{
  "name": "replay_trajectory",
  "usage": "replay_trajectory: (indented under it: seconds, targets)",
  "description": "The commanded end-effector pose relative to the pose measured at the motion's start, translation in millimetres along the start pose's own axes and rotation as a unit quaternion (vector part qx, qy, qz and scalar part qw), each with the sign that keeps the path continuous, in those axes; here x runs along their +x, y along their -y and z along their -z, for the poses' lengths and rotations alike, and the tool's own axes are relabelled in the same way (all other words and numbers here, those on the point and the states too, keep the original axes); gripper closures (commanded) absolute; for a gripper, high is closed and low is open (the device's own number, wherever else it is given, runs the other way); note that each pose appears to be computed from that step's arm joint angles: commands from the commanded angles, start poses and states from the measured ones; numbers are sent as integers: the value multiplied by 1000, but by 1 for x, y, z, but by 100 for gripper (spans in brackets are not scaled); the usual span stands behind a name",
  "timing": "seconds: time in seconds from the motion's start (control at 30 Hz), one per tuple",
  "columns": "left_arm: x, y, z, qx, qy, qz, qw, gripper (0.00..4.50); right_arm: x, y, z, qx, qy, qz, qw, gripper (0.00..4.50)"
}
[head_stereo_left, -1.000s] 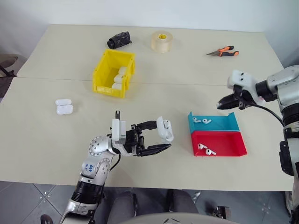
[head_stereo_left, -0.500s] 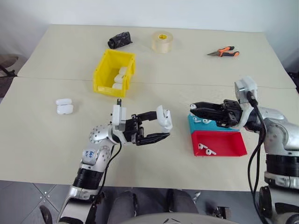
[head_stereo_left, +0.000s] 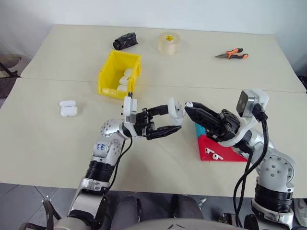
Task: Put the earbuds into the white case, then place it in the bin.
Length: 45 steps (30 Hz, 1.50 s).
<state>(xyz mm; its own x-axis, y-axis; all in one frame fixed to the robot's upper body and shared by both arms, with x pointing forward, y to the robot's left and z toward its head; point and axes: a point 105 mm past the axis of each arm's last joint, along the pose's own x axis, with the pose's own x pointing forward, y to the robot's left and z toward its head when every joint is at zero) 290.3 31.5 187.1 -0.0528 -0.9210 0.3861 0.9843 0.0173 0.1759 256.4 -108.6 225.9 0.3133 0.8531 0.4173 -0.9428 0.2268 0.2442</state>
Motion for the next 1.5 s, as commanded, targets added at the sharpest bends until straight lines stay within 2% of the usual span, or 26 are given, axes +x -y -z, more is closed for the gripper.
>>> replay_trajectory:
  seconds: [0.03,0.43,0.57,0.7,0.83,1.03,1.1,1.23,1.27,1.4,1.5]
  targets:
    - [4,1,-6,15,4,12,1000,152,3,-11,-4,-13,6,-24,1000,352]
    - [5,3,-5,15,2,8,1000,152,2,-8,23,8,-12,-19,1000,352]
    - [6,2,-6,17,6,4,1000,152,-6,-4,36,4,-51,-11,999,352]
    - [6,2,-8,19,6,4,1000,152,-12,-7,47,37,-99,-27,994,352]
    - [5,3,-8,19,1,6,1000,152,-6,-8,36,8,-82,-43,996,261]
    - [-1,5,-8,20,-12,-1,1000,152,-15,4,27,-18,-91,-25,995,71]
    - [-10,5,-7,28,-38,-10,999,152,-24,11,27,-43,-118,-7,992,11]
    - [-39,2,1,51,-149,-49,986,152,-40,28,18,-92,-160,28,982,11]
    - [-45,3,3,62,-181,-47,981,152,-42,31,17,-100,-174,28,979,30]
    - [-56,2,5,84,-255,-54,962,152,-40,34,15,-120,-213,11,970,141]
    - [-52,2,8,98,-303,-33,947,152,-19,26,17,-138,-228,-31,963,252]
